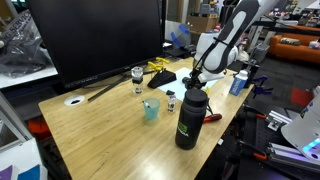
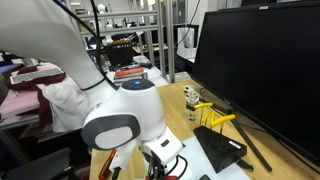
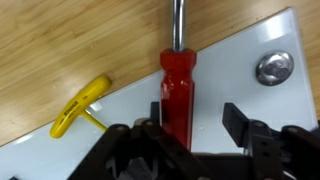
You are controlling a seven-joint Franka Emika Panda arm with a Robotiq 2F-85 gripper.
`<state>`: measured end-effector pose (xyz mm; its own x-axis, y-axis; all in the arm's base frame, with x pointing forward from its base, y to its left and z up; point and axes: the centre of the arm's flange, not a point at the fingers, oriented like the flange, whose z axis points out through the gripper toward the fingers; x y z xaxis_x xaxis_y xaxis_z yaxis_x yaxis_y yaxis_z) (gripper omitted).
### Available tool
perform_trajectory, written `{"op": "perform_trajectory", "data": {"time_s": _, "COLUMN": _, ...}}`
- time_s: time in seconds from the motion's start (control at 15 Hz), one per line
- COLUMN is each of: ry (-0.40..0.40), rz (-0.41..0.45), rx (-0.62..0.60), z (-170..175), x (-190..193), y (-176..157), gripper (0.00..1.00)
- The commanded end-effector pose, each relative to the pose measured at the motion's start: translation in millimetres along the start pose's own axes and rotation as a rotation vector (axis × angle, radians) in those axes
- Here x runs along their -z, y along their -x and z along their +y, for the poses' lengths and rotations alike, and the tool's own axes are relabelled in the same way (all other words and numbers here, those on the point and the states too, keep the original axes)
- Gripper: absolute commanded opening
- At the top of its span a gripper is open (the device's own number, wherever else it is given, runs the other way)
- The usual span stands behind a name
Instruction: Move the screw driver slightly to the right
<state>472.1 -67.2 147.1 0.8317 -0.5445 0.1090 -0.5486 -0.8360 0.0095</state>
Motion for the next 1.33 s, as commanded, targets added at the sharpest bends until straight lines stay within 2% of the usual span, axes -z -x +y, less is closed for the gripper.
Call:
{"op": "perform_trajectory", "data": {"time_s": 0.0, "ry": -0.003, "rz": 0.069, "rx": -0.009, "z": -9, "x": 12, "y": 0, "gripper": 0.98}}
{"op": "perform_trajectory", "data": {"time_s": 0.53, "ry": -0.012, "rz": 0.196, "rx": 0.079, "z": -34, "x": 39, "y": -1, "gripper": 1.0}}
{"op": "perform_trajectory", "data": {"time_s": 0.87, "ry": -0.018, "rz": 0.275, "rx": 0.101, "z": -34, "x": 57, "y": -2, "gripper": 1.0}}
{"op": "perform_trajectory", "data": {"time_s": 1.13, "ry": -0.071, "rz": 0.28, "rx": 0.106, "z": -34, "x": 71, "y": 5, "gripper": 1.0}}
{"op": "perform_trajectory", "data": {"time_s": 1.2, "ry": -0.038, "rz": 0.277, "rx": 0.103, "z": -39, "x": 57, "y": -5, "gripper": 1.0}}
{"op": "perform_trajectory", "data": {"time_s": 1.27, "ry": -0.049, "rz": 0.277, "rx": 0.102, "z": -40, "x": 61, "y": -2, "gripper": 1.0}}
